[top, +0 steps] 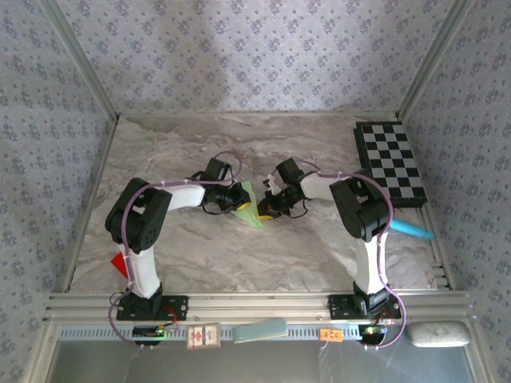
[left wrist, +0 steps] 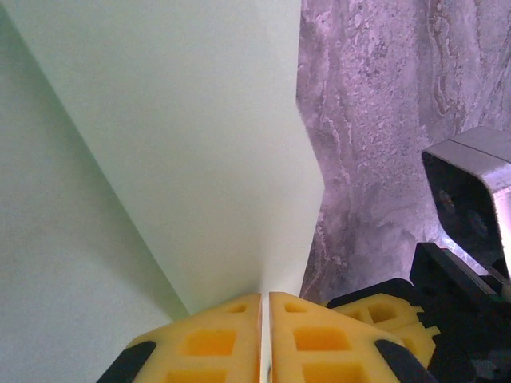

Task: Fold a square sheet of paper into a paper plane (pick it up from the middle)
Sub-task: Fourth fold the wing at the center of the table.

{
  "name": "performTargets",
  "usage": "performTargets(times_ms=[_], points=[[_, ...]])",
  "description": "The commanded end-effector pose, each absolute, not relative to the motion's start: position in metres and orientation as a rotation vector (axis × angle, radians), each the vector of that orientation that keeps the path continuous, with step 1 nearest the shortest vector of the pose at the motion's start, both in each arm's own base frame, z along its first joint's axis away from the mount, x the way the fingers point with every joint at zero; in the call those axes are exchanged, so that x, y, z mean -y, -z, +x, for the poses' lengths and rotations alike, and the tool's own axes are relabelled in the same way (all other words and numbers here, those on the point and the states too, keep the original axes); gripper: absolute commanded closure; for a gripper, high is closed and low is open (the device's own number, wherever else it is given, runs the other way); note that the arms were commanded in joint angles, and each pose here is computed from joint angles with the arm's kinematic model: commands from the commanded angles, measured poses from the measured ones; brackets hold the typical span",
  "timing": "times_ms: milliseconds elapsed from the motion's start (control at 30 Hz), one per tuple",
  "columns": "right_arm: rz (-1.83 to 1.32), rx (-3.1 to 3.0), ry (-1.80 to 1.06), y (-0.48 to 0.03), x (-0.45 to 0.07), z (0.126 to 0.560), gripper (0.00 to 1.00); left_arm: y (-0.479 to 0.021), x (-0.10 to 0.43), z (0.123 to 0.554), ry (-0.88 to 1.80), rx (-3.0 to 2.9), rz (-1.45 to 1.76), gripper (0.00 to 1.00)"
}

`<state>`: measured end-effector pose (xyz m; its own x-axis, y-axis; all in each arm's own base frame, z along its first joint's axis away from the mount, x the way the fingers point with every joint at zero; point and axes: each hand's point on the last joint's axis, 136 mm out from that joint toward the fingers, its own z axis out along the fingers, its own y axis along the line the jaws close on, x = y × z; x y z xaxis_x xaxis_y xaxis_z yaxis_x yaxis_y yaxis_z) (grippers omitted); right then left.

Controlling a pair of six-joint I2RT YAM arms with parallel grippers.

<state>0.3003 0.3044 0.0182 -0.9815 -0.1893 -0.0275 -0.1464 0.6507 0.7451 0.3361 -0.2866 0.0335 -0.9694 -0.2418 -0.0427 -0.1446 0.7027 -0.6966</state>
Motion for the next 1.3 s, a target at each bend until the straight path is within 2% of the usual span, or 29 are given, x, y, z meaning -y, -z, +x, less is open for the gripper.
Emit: performTargets(times_ms=[0,733,1267], points=[[0.201,2.838,0.997,0.025,-0.279,0.286,0.95,-0.025,0.281,0.337,1.095,-2.784,-0.346,0.90],[0.221,2.832,1.007,0.024,-0.282,0.286,0.83,-0.022,0.274,0.335,1.061,-2.788,-0.384,0.91],[0.222,2.842,0.955,0.029,-0.277,0.283,0.88,-0.013,0.273,0.332,1.043,-2.824,-0.403,0.89]])
